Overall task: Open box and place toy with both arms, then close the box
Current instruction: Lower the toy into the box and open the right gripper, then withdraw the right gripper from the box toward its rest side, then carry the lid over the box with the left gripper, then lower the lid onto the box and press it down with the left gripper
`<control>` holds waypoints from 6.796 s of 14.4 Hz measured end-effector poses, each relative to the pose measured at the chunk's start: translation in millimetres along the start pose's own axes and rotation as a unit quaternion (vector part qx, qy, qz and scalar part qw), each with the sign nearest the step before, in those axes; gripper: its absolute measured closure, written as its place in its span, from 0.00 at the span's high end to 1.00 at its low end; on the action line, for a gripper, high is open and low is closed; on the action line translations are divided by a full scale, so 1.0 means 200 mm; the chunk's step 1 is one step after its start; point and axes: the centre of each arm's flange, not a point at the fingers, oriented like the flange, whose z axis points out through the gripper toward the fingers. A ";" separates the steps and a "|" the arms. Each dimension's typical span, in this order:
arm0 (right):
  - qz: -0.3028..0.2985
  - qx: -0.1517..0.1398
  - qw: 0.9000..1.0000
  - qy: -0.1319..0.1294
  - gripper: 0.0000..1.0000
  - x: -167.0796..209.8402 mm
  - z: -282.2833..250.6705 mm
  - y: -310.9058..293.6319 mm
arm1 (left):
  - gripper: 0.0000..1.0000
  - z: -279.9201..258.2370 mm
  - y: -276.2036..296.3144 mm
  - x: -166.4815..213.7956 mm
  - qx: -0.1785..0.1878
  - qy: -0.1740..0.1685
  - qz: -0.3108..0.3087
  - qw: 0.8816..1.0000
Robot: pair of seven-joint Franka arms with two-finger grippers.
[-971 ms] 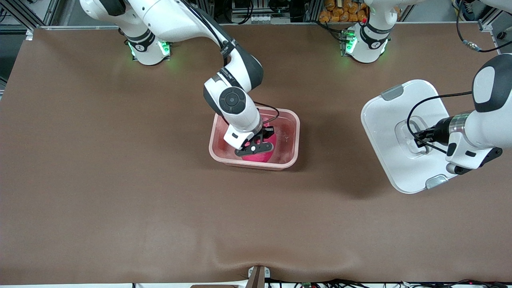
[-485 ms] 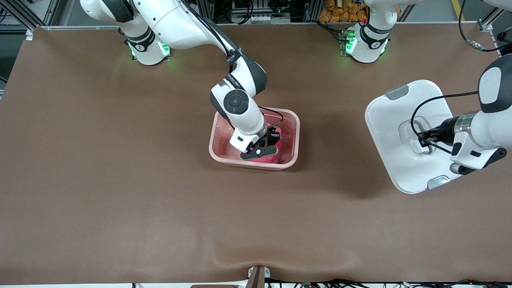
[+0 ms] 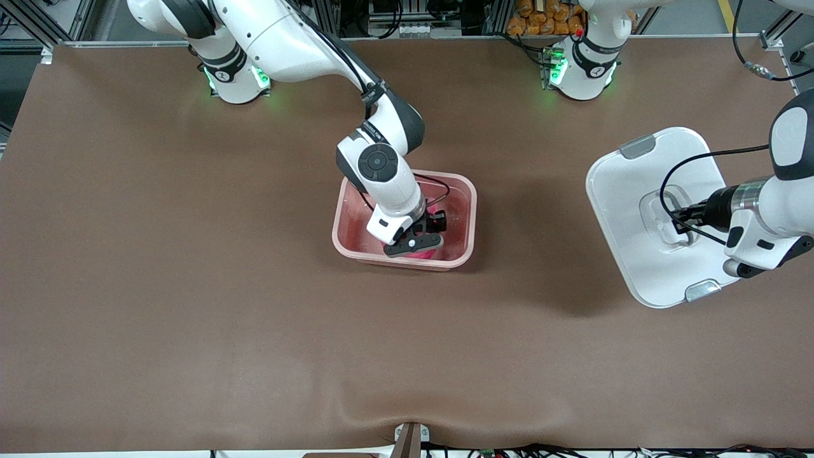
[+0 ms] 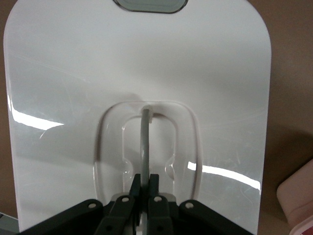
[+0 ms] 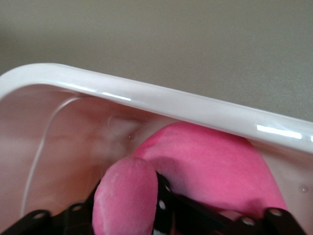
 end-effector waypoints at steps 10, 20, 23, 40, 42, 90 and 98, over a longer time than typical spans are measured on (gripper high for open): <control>-0.011 0.004 1.000 0.019 1.00 -0.03 0.11 -0.03 | 0.07 0.00 0.00 0.00 0.000 0.000 0.000 1.000; -0.020 0.013 0.998 0.050 1.00 0.05 -0.06 -0.07 | 0.07 0.00 0.00 0.00 0.000 -0.001 0.000 1.000; -0.021 0.020 0.998 0.059 1.00 0.07 -0.22 -0.11 | 0.07 0.00 0.00 0.00 0.000 0.000 0.000 1.000; 0.116 -0.043 0.992 -0.019 1.00 0.41 -1.50 1.02 | 0.07 -0.04 0.24 -0.14 -0.025 -0.007 -0.060 0.998; 0.104 -0.047 0.993 -0.033 1.00 0.41 -1.67 1.32 | 0.07 -0.05 0.36 -0.22 -0.026 -0.008 -0.092 0.995; 0.080 -0.109 0.987 -0.084 1.00 -0.21 -2.55 2.24 | 0.07 0.86 2.34 -1.77 -0.157 0.215 -0.492 0.829; 0.079 -0.109 0.987 -0.084 1.00 -0.21 -2.55 2.23 | 0.07 0.86 2.34 -1.77 -0.156 0.216 -0.492 0.829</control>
